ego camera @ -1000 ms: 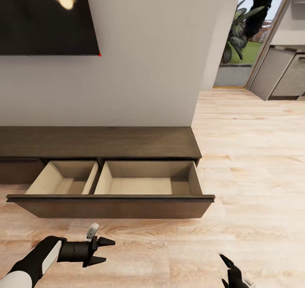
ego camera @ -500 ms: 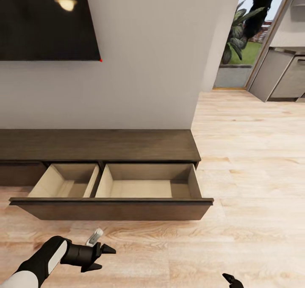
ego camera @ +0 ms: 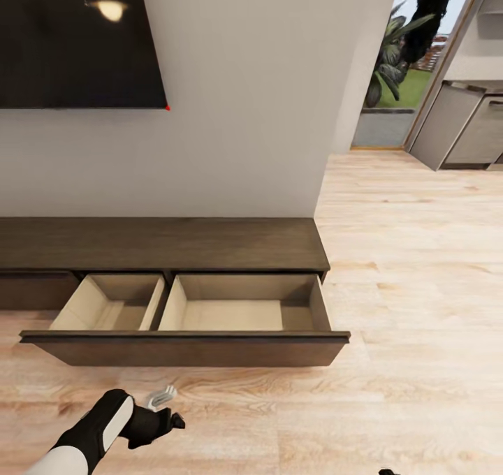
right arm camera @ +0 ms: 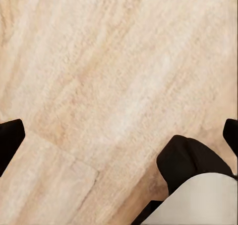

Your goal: Place each of the two pumpkins and all three candles from the living room inside a cabinet in the living room (use any cabinet), then make sure every cabinet is closed, and position the cauldron so it is next to a table in the living room.

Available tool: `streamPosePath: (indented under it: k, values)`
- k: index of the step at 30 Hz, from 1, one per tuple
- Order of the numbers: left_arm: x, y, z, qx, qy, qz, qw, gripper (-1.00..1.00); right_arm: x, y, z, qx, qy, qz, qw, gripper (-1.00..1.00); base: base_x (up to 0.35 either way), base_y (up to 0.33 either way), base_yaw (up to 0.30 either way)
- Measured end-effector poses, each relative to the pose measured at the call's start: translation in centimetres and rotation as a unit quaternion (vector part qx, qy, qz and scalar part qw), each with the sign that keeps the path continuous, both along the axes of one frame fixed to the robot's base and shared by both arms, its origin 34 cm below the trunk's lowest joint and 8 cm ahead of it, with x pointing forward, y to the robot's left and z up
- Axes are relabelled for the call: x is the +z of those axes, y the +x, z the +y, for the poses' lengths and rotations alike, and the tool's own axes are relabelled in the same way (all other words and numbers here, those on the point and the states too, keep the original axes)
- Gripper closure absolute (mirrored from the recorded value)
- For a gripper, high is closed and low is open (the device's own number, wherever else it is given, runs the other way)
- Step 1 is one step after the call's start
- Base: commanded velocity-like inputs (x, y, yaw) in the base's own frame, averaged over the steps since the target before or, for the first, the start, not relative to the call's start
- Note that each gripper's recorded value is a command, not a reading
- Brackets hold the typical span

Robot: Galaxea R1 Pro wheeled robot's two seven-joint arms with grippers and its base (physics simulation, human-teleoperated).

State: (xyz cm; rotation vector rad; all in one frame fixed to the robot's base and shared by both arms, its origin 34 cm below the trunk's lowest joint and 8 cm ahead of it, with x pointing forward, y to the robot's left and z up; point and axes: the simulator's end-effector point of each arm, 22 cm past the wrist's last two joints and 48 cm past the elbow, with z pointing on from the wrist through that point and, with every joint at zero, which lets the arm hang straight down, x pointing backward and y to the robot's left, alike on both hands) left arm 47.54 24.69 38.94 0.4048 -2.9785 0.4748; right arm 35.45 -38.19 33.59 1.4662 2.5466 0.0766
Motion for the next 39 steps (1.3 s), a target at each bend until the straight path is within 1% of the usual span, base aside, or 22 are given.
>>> streamPosePath:
  k: [1,2,3,5,6,7,8,9,12,15,18,19,21,23,24,26,28,31,39]
  values:
    - [-0.1,0.1,0.5,-0.003,0.02,-0.003,0.9998,-1.0,0.2,0.1,-0.4,0.014,-0.015,0.005,0.9998,-1.0,0.0,0.0,0.0]
    - [-0.3,0.4,0.9,-0.006,0.048,-0.009,0.9988,-1.0,0.5,0.4,-1.1,0.035,-0.04,0.01,0.9986,-1.0,0.0,0.0,0.0]
    - [-0.4,0.6,1.3,-0.008,0.067,-0.013,0.9976,-1.0,0.8,0.4,-1.6,0.049,-0.057,0.017,0.997,-1.0,0.0,0.0,0.0]
    - [-0.3,0.8,2.3,-0.01,0.104,-0.018,0.9944,-1.0,1.3,0.0,-2.5,0.071,-0.086,0.036,0.9931,-1.0,0.0,0.0,0.0]
    - [-0.2,1.0,2.9,-0.01,0.127,-0.021,0.9916,-1.0,1.6,-0.4,-3.0,0.081,-0.102,0.05,0.9902,-1.0,0.0,0.0,0.0]
    - [-0.1,1.2,3.1,-0.009,0.14,-0.025,0.9898,-1.0,1.8,-0.5,-3.1,0.084,-0.108,0.057,0.9889,-1.0,0.0,0.0,0.0]
    - [0.1,1.3,3.2,-0.009,0.146,-0.026,0.9888,-1.0,2.0,-0.6,-3.1,0.085,-0.111,0.06,0.9883,-1.0,0.0,0.0,0.0]
    - [0.3,1.5,3.4,-0.009,0.158,-0.031,0.987,-1.0,2.2,-0.5,-3.2,0.087,-0.115,0.064,0.9875,-1.0,0.0,0.0,0.0]
    - [0.8,2.1,4.5,-0.006,0.192,-0.042,0.9805,-1.0,2.9,-0.1,-3.3,0.089,-0.123,0.066,0.9863,-1.0,0.0,0.0,0.0]
    - [1.0,1.3,5.8,-0.004,0.221,-0.037,0.9746,-1.0,3.4,-0.3,-2.8,0.086,-0.128,0.078,0.9849,-1.0,0.0,0.0,0.0]
    - [0.9,0.5,6.6,0.001,0.238,-0.041,0.9705,-1.0,4.1,-0.2,-2.5,0.084,-0.139,0.09,0.9826,-1.0,0.0,0.0,0.0]
    - [0.9,0.2,6.8,0.003,0.243,-0.043,0.969,-1.0,4.4,-0.1,-2.4,0.09,-0.145,0.094,0.981,-1.0,0.0,0.0,0.0]
    - [0.9,-0.3,7.1,0.006,0.25,-0.045,0.9673,-1.0,4.9,0.3,-2.1,0.117,-0.155,0.098,0.976,-1.0,0.0,0.0,0.0]
    - [1.0,-0.7,7.4,0.007,0.255,-0.048,0.9656,-1.0,5.3,0.9,-1.5,0.164,-0.167,0.1,0.9669,-1.0,0.0,0.0,0.0]
    - [1.1,-0.8,7.5,0.008,0.258,-0.051,0.9649,-1.0,5.5,1.2,-1.2,0.182,-0.171,0.1,0.9633,-1.0,0.0,0.0,0.0]
    - [1.4,-0.5,7.7,0.012,0.262,-0.061,0.9631,-1.0,5.9,1.5,-0.8,0.202,-0.175,0.098,0.9586,-1.0,0.0,0.0,0.0]
    - [1.8,-0.3,7.8,0.014,0.265,-0.068,0.9619,-1.0,6.2,1.7,-0.6,0.21,-0.177,0.097,0.9566,-1.0,0.0,0.0,0.0]
    - [2.3,-0.1,7.8,0.016,0.266,-0.073,0.9611,-1.0,6.8,1.8,-0.6,0.216,-0.177,0.096,0.9556,-1.0,0.0,0.0,0.0]
    - [3.8,0.5,6.4,0.016,0.256,-0.079,0.9632,-1.0,8.2,1.9,-0.5,0.219,-0.176,0.095,0.9551,-1.0,0.0,0.0,0.0]
